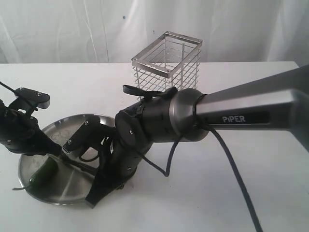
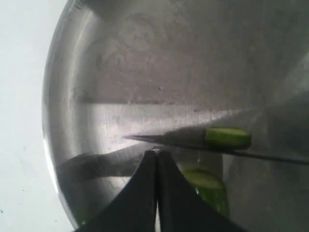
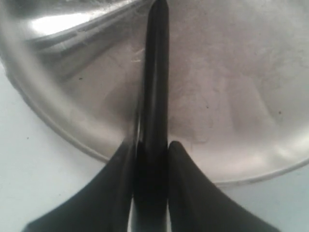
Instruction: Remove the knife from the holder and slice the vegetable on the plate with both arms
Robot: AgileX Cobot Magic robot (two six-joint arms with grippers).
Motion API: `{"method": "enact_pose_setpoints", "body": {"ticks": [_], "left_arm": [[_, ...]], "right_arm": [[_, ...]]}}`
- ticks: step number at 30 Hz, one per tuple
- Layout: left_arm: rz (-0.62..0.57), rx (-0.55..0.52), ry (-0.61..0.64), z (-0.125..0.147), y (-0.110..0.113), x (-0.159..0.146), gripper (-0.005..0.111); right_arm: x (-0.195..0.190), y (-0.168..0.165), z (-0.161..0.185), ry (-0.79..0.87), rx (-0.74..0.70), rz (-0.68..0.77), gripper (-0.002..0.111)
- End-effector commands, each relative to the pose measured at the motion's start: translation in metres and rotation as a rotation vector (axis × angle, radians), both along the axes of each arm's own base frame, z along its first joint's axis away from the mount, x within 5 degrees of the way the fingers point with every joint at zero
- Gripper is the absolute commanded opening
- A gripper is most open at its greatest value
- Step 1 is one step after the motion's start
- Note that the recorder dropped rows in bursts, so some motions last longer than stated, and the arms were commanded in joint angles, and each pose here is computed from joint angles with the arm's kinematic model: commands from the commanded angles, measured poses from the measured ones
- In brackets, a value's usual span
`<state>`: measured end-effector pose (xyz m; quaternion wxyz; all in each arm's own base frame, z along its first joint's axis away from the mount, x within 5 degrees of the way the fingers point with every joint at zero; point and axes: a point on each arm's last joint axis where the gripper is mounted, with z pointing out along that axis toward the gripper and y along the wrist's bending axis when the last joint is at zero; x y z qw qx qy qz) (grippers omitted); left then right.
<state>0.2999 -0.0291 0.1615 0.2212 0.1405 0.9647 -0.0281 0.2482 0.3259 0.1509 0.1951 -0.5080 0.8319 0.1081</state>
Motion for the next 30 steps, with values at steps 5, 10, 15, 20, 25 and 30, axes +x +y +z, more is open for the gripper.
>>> {"method": "enact_pose_setpoints", "body": {"ticks": [5,10,15,20,25,30], "left_arm": [[0.017,-0.015,0.012,0.001,0.0,-0.001,0.002],[0.051,-0.031,-0.036,0.012,0.0,0.0,0.021],[0.052,-0.038,-0.099,0.031,0.001,-0.004,0.027],[0.05,-0.043,-0.123,0.041,0.001,-0.008,0.027],[0.055,-0.047,-0.117,0.042,0.0,-0.009,0.027],[0.061,-0.05,-0.116,0.042,0.0,-0.009,0.027]], "right_arm": [[0.005,-0.006,0.025,-0.055,0.061,-0.091,0.0],[0.0,-0.006,0.032,-0.049,0.068,-0.096,0.0],[-0.012,0.001,0.032,-0.027,0.058,-0.083,0.0],[-0.021,0.006,0.036,-0.022,0.066,-0.069,0.0],[-0.026,0.009,0.036,-0.017,0.064,-0.067,0.0],[-0.03,0.01,0.036,-0.009,0.053,-0.057,0.0]]}}
